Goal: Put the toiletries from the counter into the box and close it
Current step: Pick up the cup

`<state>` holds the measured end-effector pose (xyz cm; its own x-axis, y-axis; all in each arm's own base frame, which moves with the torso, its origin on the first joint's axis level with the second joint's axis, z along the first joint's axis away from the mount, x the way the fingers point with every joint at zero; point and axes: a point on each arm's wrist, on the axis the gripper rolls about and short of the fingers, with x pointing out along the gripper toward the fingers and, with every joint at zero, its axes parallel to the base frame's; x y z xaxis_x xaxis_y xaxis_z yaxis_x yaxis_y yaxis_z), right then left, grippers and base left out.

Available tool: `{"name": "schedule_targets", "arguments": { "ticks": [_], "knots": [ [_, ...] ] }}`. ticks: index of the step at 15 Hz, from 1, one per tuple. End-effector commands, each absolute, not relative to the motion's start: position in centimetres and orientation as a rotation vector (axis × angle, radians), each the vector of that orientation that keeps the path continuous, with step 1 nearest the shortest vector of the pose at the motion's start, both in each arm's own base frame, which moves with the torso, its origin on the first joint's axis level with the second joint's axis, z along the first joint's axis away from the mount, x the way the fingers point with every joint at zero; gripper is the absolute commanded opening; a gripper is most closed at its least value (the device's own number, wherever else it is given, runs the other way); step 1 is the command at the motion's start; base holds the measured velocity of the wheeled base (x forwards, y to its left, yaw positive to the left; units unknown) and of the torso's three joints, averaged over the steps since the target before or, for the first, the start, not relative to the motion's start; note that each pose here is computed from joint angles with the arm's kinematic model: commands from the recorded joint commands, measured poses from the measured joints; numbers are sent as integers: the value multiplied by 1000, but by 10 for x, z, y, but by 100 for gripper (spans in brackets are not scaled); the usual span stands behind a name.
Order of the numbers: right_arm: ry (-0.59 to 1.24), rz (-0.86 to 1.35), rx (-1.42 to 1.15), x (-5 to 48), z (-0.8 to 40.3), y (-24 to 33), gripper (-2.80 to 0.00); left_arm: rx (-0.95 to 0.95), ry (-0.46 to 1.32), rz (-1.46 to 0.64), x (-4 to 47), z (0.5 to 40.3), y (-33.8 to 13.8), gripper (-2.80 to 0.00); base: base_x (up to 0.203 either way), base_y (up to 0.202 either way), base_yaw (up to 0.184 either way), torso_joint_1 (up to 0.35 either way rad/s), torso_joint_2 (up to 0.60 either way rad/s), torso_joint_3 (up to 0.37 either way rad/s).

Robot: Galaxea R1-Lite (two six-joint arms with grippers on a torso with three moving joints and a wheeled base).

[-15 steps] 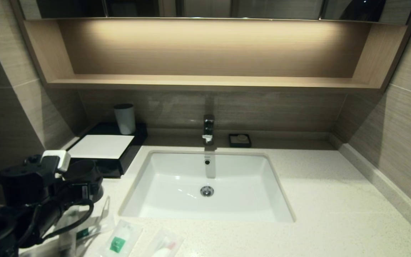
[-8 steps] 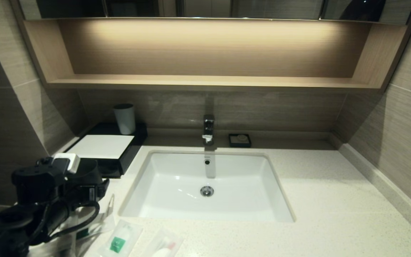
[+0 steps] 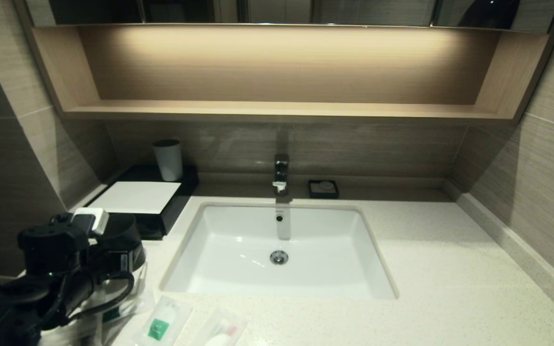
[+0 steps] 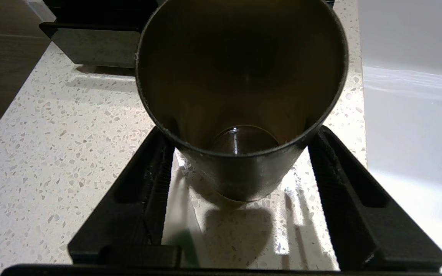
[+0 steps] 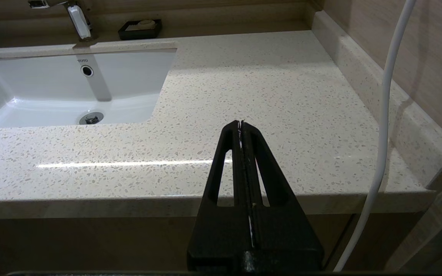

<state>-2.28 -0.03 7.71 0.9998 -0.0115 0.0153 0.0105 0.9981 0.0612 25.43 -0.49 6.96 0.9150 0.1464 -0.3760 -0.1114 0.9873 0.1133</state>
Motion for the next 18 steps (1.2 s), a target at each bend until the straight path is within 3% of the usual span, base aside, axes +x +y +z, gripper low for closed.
{"name": "schedule_targets", "arguments": {
  "ticks": [1,8,13,18],
  "knots": [
    [-16,-12,61,-23,77,0,-280,90,390,134,254,70,-5,-280,0,0,0,0,0,0],
    [-15,-10,61,-23,77,0,-280,84,361,130,254,76,-5,-280,0,0,0,0,0,0],
    [-15,-12,61,-23,77,0,-280,60,118,72,227,135,-6,-280,0,0,0,0,0,0],
    [-15,-11,61,-23,77,0,-280,56,50,154,237,154,8,-280,0,0,0,0,0,0]
  ]
}}
